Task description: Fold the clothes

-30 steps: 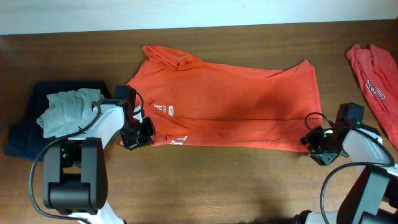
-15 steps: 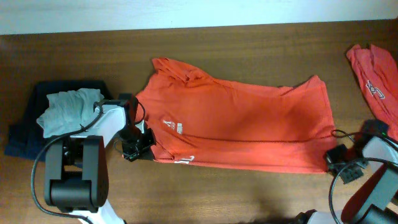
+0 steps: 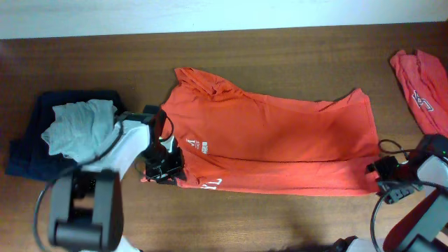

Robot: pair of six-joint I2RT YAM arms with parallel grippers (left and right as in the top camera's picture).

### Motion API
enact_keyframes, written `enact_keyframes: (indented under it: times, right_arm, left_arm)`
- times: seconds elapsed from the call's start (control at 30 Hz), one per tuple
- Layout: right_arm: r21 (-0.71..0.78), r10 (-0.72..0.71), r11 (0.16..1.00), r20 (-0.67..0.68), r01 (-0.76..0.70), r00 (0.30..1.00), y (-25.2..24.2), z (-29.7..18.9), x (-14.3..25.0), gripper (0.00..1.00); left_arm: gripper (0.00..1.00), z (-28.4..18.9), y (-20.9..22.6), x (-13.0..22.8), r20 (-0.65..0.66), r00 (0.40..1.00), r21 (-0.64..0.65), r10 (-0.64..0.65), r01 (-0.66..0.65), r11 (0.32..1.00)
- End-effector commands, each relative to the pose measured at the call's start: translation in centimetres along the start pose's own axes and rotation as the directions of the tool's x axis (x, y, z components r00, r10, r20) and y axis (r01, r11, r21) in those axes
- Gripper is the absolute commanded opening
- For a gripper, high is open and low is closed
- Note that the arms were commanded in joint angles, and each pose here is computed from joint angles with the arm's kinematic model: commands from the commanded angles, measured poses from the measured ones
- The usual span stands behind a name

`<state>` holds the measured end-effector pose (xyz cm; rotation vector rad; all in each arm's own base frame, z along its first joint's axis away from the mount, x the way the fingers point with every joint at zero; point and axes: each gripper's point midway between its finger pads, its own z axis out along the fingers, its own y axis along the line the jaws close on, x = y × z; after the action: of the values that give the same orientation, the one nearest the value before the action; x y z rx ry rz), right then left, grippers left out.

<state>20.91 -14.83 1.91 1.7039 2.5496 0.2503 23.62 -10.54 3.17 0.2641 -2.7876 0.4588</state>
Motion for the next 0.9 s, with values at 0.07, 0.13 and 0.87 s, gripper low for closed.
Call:
enact_keyframes:
  times: [0.07, 0.13, 0.87]
  right_arm:
    - [-0.084, -0.009, 0.996, 0.115, 0.018, 0.993, 2.3, -3.7, -2.3, 0.74]
    - [-0.181, -0.049, 0.981, 0.147, 0.076, 0.988, 4.4, -4.9, -2.9, 0.74]
    - [-0.43, -0.447, 0.755, 0.215, 0.495, 0.868, 14.1, -6.4, 2.0, 0.75]
  left_arm:
    - [0.45, -7.4, -2.9, -0.9, 0.3, 0.946, 0.042, 0.123, -0.142, 0.989]
    - [0.5, -9.9, -4.5, -2.3, 0.423, 0.881, 0.04, 0.213, -0.253, 0.967]
    - [0.53, -6.4, -19.4, -22.9, 0.593, 0.784, 0.297, 0.18, -0.422, 0.857]
